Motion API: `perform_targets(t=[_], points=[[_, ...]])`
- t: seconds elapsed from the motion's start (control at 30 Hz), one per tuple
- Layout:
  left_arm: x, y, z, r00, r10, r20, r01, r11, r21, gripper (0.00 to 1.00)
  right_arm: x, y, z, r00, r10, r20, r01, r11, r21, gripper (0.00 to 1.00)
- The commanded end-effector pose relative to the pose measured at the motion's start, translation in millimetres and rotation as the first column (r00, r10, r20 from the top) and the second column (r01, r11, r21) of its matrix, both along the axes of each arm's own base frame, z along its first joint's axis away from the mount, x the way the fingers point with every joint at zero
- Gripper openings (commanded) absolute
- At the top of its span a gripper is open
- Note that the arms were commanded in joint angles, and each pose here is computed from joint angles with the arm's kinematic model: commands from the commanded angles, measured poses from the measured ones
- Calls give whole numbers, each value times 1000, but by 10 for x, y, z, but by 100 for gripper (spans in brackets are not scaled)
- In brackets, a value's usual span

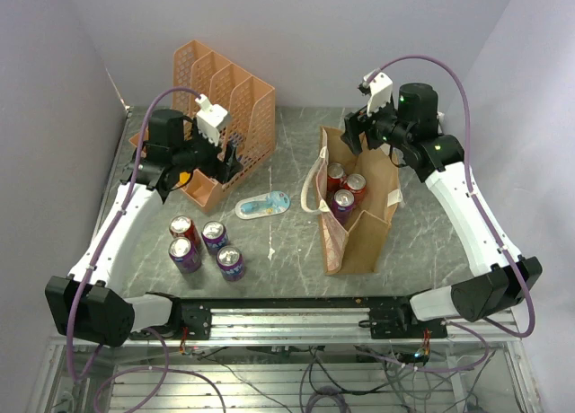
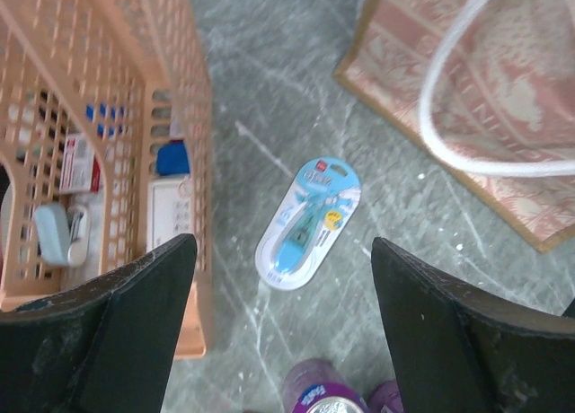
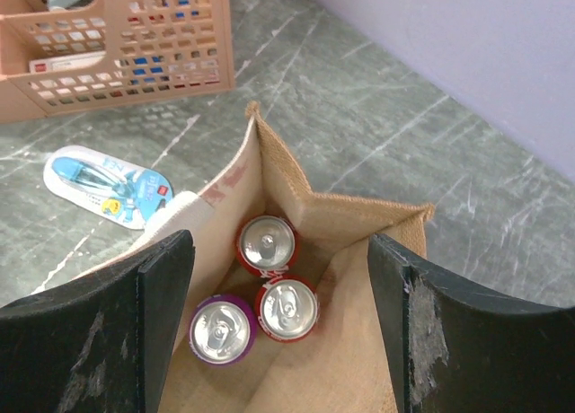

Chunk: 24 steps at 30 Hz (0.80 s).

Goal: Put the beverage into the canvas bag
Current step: Pick up the drink from the center of the board.

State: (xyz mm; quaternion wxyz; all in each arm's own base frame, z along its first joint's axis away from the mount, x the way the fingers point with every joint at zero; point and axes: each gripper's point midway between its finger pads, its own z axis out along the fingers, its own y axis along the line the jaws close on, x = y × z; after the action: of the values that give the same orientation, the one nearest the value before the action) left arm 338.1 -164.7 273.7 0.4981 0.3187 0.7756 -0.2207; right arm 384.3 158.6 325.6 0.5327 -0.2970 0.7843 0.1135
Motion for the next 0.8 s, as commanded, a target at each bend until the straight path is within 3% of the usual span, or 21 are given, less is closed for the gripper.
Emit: perform_targets(t=[0.0,0.2,0.47,0.77], points=[[6,278,-121,998,63,-20,-61,996,61,89,-13,251,286,995,79,62,-82,996,35,78],[-53,442,-285,998,52,-26,-47,989,141,89,-250,737,416,973,211,96,-211,977,-7,78],[-87,677,-498,992,107,-67,-96,984,152,88,-737,1448,350,887,452,99,-450,892,-44,79],[202,1159,-440,929,356,-95,-353,934,53,88,-1114,1884,-47,753,658,1,-655,750,-88,81]])
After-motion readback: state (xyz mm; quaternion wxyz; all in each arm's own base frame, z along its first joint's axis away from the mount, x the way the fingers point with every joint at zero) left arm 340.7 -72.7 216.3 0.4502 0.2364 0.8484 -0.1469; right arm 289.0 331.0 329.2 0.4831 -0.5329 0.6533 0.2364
